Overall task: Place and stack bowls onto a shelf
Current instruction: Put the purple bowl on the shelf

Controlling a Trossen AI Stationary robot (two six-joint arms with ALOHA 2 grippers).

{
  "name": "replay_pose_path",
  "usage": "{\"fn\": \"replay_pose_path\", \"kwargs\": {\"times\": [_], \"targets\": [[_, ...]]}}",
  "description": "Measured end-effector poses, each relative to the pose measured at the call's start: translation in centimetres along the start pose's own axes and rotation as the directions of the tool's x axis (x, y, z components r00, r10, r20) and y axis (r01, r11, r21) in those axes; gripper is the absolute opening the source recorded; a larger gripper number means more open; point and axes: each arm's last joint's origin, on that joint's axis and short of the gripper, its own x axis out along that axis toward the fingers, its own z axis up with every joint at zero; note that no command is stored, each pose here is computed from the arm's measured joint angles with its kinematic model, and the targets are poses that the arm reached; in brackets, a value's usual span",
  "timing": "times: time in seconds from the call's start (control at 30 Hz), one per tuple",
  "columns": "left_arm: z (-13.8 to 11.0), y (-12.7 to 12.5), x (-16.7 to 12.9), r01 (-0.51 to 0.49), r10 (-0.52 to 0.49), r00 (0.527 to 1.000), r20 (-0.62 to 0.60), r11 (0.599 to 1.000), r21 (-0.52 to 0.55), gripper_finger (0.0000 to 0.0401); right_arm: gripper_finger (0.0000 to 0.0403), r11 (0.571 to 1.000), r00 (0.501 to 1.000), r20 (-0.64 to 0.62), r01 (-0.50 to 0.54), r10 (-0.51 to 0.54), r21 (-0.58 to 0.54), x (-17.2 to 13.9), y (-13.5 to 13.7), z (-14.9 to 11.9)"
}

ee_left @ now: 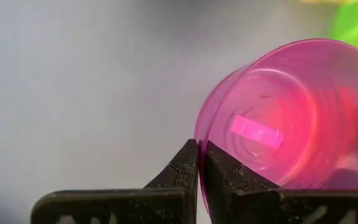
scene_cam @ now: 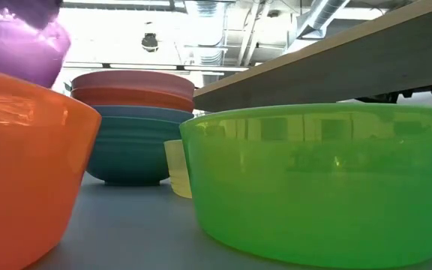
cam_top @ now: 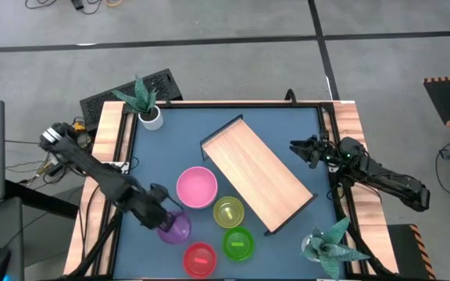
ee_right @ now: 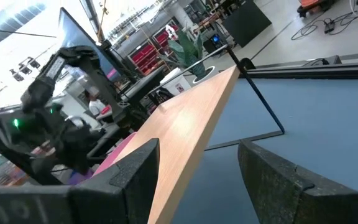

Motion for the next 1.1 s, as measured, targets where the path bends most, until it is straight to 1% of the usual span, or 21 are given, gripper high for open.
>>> {"fn": "replay_pose_path", "kwargs": {"times": [0.07, 0.13, 0.2, 0.27, 0.33, 0.4, 0.5, 0.57, 0.63, 0.7, 0.77, 0.87, 0.97, 1.03, 1.1], "targets": [[0.4, 0.4, -2.0, 0.076, -0.073, 0.997, 0.029, 0.992, -0.097, 0.0000, 0.0245, 1.000, 1.000, 0.000, 0.001, -0.001, 0.000, 0.0, 0.0, 0.0], [1.1, 0.7, -4.1, 0.173, -0.156, 0.983, 0.097, 0.965, -0.197, 0.0000, 0.0245, 1.000, 1.000, 0.000, 0.001, -0.001, 0.000, 0.0, 0.0, 0.0], [2.0, 0.8, -6.2, 0.286, -0.238, 0.949, 0.207, 0.925, -0.249, 0.0000, 0.0245, 1.000, 1.000, 0.000, 0.001, -0.001, 0.000, 0.0, 0.0, 0.0], [3.1, 0.7, -8.4, 0.395, -0.301, 0.893, 0.336, 0.880, -0.264, 0.0000, 0.0245, 1.000, 1.000, 0.000, 0.001, -0.001, 0.001, 0.0, 0.0, 0.0], [4.3, 0.4, -10.5, 0.468, -0.332, 0.829, 0.450, 0.852, -0.233, 0.0000, 0.0245, 1.000, 1.000, 0.001, 0.001, -0.001, 0.001, 0.0, 0.0, 0.0], [5.7, 0.0, -12.5, 0.500, -0.337, 0.766, 0.547, 0.847, -0.179, 0.0000, 0.0245, 1.000, 1.000, 0.001, 0.001, -0.001, 0.001, 0.0, 0.0, 0.0], [8.0, -0.9, -14.9, 0.486, -0.322, 0.699, 0.638, 0.868, -0.096, 0.0000, 0.0245, 1.000, 1.000, 0.001, 0.001, -0.001, 0.003, 0.0, 0.0, 0.0], [9.6, -1.7, -16.0, 0.445, -0.304, 0.677, 0.670, 0.894, -0.044, 0.0000, 0.0245, 1.000, 1.000, 0.001, 0.001, -0.001, 0.003, 0.0, 0.0, 0.0], [11.3, -2.6, -16.8, 0.403, -0.301, 0.674, 0.674, 0.915, 0.006, 0.0000, 0.0245, 1.000, 1.000, 0.001, 0.001, -0.001, 0.004, 0.0, 0.0, 0.0], [13.0, -3.4, -17.3, 0.368, -0.301, 0.684, 0.665, 0.929, 0.042, 0.0000, 0.0245, 1.000, 1.000, 0.001, 0.001, -0.001, 0.004, 0.0, 0.0, 0.0], [14.9, -4.1, -17.5, 0.324, -0.304, 0.708, 0.637, 0.942, 0.090, 0.0000, 0.0245, 1.000, 1.000, 0.001, 0.000, 0.000, 0.004, 0.0, 0.0, 0.0], [17.8, -4.7, -17.1, 0.245, -0.278, 0.769, 0.575, 0.960, 0.136, 0.0000, 0.0245, 1.000, 1.000, 0.001, 0.000, 0.000, 0.004, 0.0, 0.0, 0.0], [20.5, -4.8, -16.0, 0.165, -0.226, 0.837, 0.498, 0.973, 0.163, 0.0000, 0.0245, 1.000, 1.000, 0.001, 0.000, 0.000, 0.004, 0.0, 0.0, 0.0], [22.3, -4.6, -15.1, 0.116, -0.184, 0.872, 0.453, 0.978, 0.173, 0.0000, 0.0245, 1.000, 1.000, 0.001, 0.001, -0.001, 0.004, 0.0, 0.0, 0.0], [24.1, -4.5, -14.1, 0.082, -0.153, 0.895, 0.419, 0.980, 0.184, 0.0000, 0.0245, 1.000, 1.000, 0.001, 0.001, -0.001, 0.004, 0.0, 0.0, 0.0]]}}
